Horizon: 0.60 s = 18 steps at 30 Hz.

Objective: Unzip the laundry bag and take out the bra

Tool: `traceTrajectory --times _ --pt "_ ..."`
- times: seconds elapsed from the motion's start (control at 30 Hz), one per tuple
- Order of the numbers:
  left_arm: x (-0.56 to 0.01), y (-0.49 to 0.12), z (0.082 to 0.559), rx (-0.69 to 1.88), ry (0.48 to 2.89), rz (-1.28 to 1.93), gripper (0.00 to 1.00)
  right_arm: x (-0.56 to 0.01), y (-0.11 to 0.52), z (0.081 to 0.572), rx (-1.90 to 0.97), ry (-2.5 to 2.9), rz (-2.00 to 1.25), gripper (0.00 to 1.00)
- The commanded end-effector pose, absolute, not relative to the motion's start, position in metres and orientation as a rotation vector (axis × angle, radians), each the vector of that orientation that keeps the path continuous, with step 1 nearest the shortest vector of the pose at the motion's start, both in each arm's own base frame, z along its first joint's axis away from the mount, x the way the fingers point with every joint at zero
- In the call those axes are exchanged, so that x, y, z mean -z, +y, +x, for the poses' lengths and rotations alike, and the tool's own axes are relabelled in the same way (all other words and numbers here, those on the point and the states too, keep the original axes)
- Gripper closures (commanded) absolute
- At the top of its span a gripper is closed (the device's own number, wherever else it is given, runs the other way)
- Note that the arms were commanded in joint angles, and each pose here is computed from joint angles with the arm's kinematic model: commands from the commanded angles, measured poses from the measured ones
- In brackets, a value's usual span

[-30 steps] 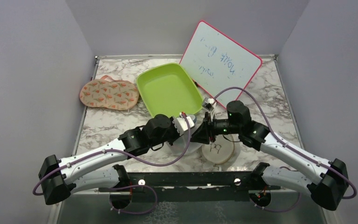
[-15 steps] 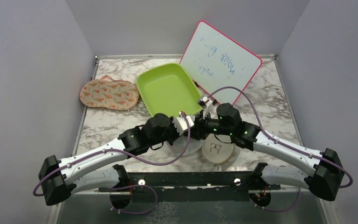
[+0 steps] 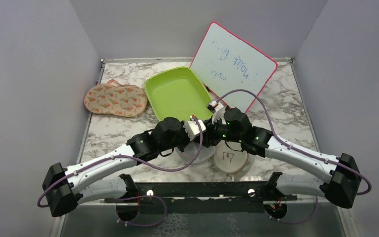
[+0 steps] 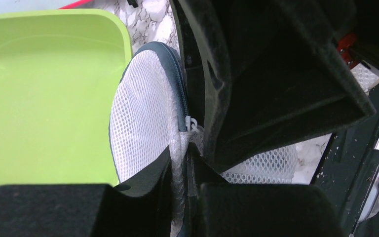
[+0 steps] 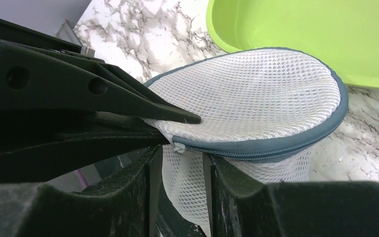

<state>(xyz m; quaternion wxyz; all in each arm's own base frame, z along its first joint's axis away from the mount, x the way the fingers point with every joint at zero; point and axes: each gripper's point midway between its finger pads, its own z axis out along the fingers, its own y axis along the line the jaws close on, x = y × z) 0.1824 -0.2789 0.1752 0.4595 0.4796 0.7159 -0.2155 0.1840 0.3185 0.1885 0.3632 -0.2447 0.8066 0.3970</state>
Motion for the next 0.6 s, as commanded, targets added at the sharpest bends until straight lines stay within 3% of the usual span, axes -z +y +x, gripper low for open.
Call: traceTrajectory --times 0.0,0.07,0.1,0.13,0.37,0.57 --pt "-0.184 -0.293 0.169 0.649 1.738 1.226 1.0 -0.21 0.324 0.202 -0.964 2.016 -0.588 0.65" --pt "-0.182 -0.294 0.168 0.654 1.743 1.234 1.0 -0.213 0.325 0.203 -0.96 2.01 -0.584 0.65" --pt "-0.18 -0.295 0.167 0.662 1.748 1.243 1.0 -0.213 0.32 0.209 -0.913 2.031 -0.547 0.75" --pt "-0.18 -0.295 0.167 0.664 1.751 1.246 1.0 -0.212 0.317 0.211 -0.892 2.042 -0.528 0.79" --pt "-0.178 -0.295 0.167 0.661 1.759 1.252 1.0 -0.215 0.308 0.212 -0.855 2.07 -0.483 0.94" --pt "-0.174 -0.292 0.168 0.645 1.77 1.258 1.0 -0.211 0.297 0.211 -0.787 2.126 -0.487 0.99"
